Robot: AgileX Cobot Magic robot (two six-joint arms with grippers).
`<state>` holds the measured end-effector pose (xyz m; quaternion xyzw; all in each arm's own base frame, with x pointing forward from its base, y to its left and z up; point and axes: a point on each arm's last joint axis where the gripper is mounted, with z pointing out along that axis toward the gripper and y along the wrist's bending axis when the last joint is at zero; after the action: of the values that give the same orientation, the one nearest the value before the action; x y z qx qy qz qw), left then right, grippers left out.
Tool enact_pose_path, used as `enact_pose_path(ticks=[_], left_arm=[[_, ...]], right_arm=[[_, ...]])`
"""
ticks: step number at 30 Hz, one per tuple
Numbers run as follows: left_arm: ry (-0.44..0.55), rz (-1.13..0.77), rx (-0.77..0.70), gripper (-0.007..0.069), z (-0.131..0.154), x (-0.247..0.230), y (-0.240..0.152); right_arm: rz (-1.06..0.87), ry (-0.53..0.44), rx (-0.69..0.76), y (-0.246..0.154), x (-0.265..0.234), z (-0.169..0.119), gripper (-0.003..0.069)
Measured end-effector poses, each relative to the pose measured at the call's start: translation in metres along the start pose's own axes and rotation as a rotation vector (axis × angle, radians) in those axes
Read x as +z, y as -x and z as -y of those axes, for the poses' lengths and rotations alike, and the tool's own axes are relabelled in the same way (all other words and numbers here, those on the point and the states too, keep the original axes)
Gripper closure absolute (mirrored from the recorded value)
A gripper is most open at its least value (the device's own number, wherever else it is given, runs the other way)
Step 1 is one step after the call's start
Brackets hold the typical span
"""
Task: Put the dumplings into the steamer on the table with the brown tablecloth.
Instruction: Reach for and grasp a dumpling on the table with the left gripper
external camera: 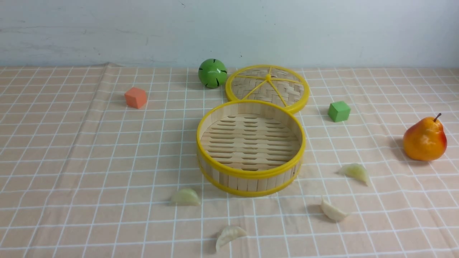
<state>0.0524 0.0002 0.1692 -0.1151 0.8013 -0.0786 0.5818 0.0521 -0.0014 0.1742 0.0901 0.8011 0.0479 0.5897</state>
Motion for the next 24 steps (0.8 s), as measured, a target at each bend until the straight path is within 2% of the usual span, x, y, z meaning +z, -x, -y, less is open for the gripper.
enact_pose_path(ticks=[15, 17, 18, 20, 21, 22, 23, 24], left_arm=[[-0.004, 0.004, -0.01, 0.0387, 0.0, 0.0, 0.0], [-0.053, 0.023, -0.184, 0.0387, 0.005, 0.0, 0.002], [-0.065, 0.025, -0.231, 0.0387, 0.006, 0.0, 0.003], [-0.158, 0.034, -0.617, 0.0387, 0.012, -0.001, 0.007], [-0.19, 0.029, -0.763, 0.0387, 0.015, -0.002, 0.009], [-0.196, 0.027, -0.789, 0.0387, 0.015, -0.002, 0.009], [-0.231, 0.019, -0.952, 0.0387, 0.017, -0.002, 0.011], [-0.251, 0.01, -1.034, 0.0387, 0.018, -0.003, 0.011]], right_arm=[[0.031, 0.021, 0.057, 0.002, 0.001, -0.002, 0.042], [0.019, 0.069, 0.283, 0.001, 0.001, -0.006, 0.042], [0.015, 0.079, 0.335, 0.001, 0.001, -0.007, 0.042], [-0.023, 0.154, 0.71, 0.001, 0.0, -0.013, 0.042], [-0.039, 0.18, 0.834, 0.001, 0.0, -0.015, 0.042], [-0.04, 0.18, 0.844, 0.001, 0.0, -0.015, 0.042], [-0.057, 0.21, 0.976, 0.002, -0.001, -0.018, 0.042], [-0.065, 0.223, 1.031, 0.002, -0.001, -0.019, 0.042]])
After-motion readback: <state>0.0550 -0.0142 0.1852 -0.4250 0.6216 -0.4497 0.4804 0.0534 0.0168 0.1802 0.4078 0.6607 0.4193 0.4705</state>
